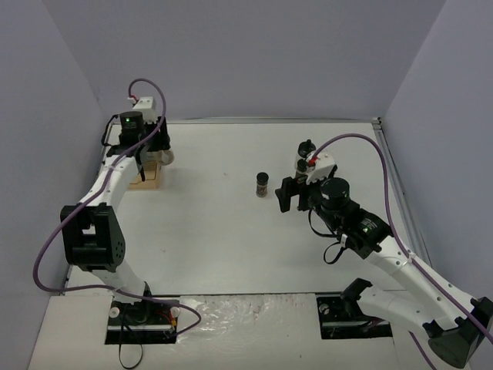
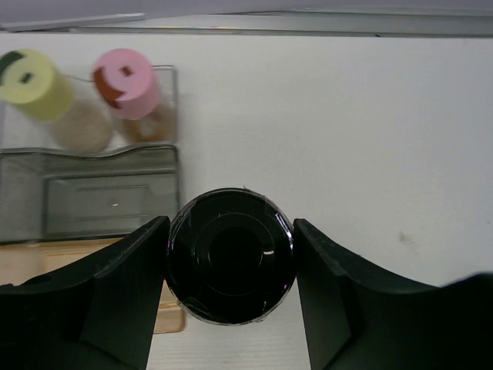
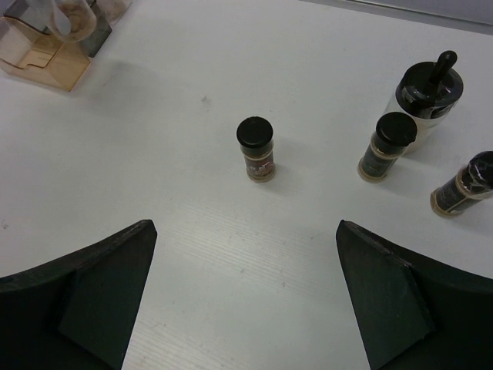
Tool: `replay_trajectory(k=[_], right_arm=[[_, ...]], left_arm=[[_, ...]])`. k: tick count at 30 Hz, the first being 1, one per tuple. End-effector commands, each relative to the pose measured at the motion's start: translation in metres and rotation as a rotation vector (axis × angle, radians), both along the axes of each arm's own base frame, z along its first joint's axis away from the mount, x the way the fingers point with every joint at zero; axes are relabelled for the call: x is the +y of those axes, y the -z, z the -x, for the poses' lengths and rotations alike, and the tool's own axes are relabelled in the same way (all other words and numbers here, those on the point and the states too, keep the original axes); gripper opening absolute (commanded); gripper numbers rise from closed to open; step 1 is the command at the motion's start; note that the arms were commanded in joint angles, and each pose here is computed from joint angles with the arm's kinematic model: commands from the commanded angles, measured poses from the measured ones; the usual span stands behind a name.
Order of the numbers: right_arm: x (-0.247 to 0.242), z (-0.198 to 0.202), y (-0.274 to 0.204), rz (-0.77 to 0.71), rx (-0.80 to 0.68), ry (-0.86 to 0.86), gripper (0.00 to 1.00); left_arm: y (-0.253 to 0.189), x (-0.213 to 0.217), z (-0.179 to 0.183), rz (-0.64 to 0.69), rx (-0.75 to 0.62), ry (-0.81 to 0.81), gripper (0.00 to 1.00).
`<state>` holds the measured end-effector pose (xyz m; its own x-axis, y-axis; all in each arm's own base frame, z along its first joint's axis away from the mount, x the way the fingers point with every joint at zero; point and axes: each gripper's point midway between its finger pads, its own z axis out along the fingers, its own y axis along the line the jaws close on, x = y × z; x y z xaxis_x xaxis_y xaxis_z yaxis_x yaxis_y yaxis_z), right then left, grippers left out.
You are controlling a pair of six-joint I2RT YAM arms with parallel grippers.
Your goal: Organize the condiment bottles
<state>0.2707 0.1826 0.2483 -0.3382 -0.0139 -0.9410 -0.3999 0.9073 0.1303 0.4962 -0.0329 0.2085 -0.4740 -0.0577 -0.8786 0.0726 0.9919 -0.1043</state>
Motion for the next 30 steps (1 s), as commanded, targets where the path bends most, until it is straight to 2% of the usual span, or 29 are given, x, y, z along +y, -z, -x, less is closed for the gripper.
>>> replay_trajectory(k=[1,10,22,30], right_arm=[[0.01,-0.01,-0.023,-0.061,-0.072,-0.014,1.0],[0.016,-0.013,-0.019,-0.051,-0.064,-0.037,1.0],[0.018,-0.013,-0.012,-0.044,-0.05,-0.046,1.0],[0.018,-0.012,-0.008,-0.046,-0.043,-0.042,1.0]], left_arm=[[-0.064,0.069,-0.004,-0.015,-0.137,-0.197,0.0],[-0.074,0.135,-0.03,-0.033,-0.227,-0.345,0.0],[-0.064,0.164,-0.065,-0.049,-0.247,-0.376,0.0],[-0.035,0.167,-0.077,-0.042,-0.219,-0.371,0.0]])
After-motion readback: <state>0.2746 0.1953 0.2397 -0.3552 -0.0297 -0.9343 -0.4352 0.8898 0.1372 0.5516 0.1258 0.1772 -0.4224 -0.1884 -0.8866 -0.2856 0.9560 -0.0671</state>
